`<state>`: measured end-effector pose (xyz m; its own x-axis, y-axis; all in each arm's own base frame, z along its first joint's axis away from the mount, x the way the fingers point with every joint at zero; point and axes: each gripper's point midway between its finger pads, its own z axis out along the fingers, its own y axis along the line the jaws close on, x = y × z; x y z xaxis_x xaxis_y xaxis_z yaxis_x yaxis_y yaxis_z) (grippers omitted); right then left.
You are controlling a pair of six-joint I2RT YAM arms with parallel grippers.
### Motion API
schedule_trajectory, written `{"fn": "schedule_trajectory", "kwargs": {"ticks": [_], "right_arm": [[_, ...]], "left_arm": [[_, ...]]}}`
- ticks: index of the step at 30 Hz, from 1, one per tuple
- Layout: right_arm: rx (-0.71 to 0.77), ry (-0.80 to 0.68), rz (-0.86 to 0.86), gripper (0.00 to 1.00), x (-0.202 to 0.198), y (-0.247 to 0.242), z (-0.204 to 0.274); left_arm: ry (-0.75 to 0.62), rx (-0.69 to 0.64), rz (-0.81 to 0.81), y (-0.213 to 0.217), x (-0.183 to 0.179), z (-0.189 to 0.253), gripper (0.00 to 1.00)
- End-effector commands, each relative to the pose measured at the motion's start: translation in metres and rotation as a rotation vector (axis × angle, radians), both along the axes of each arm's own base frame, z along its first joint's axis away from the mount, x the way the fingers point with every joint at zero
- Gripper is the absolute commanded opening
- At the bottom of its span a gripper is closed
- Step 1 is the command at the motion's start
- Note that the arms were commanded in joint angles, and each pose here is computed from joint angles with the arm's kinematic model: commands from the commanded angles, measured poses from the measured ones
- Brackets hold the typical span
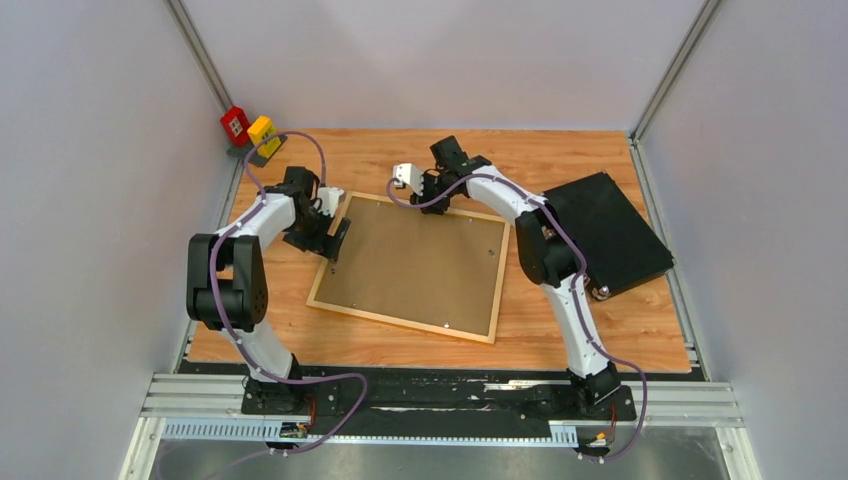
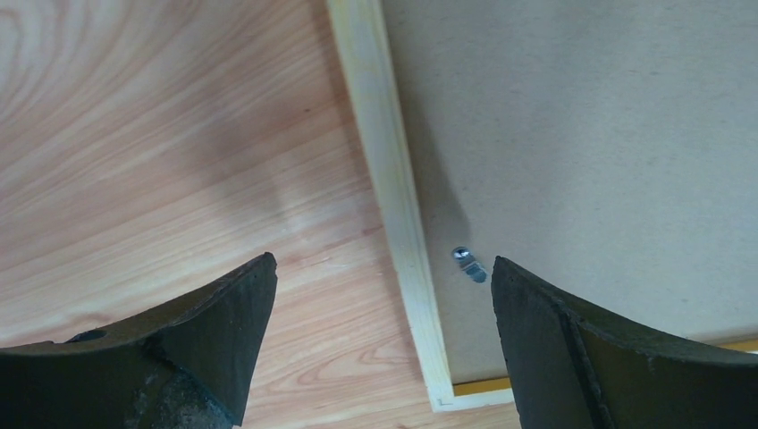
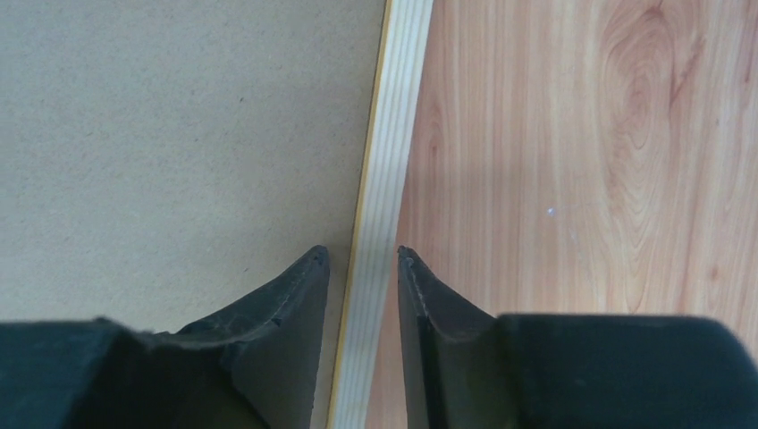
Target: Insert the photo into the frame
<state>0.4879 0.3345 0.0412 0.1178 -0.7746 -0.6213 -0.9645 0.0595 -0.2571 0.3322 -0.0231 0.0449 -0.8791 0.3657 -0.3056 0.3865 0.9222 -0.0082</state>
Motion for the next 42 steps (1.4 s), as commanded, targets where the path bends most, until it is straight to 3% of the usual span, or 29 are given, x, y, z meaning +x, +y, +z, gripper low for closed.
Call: {"fn": "schedule_trajectory", "kwargs": {"ticks": [1, 21, 30, 42], "right_arm": [[0.081, -0.034, -0.029, 0.37, -0.005, 0.005, 0.05], [0.11, 0.039, -0.312, 0.39, -0.02, -0.024, 0.065], [0.182, 0.116, -0.497, 0.45, -0.033, -0.05, 0.09], [0.208, 0.29, -0.788, 0.54, -0.102, -0.124, 0.083]], "left_arm": [[-0.01, -0.108, -0.058, -0.018, 0.001, 0.01, 0.96], [0.013, -0.068, -0.061, -0.014, -0.005, -0.014, 0.83], [0.022, -0.069, -0.05, -0.019, -0.008, -0.023, 0.77], [0.03, -0.077, -0.056, -0.021, -0.014, -0.026, 0.64]]}}
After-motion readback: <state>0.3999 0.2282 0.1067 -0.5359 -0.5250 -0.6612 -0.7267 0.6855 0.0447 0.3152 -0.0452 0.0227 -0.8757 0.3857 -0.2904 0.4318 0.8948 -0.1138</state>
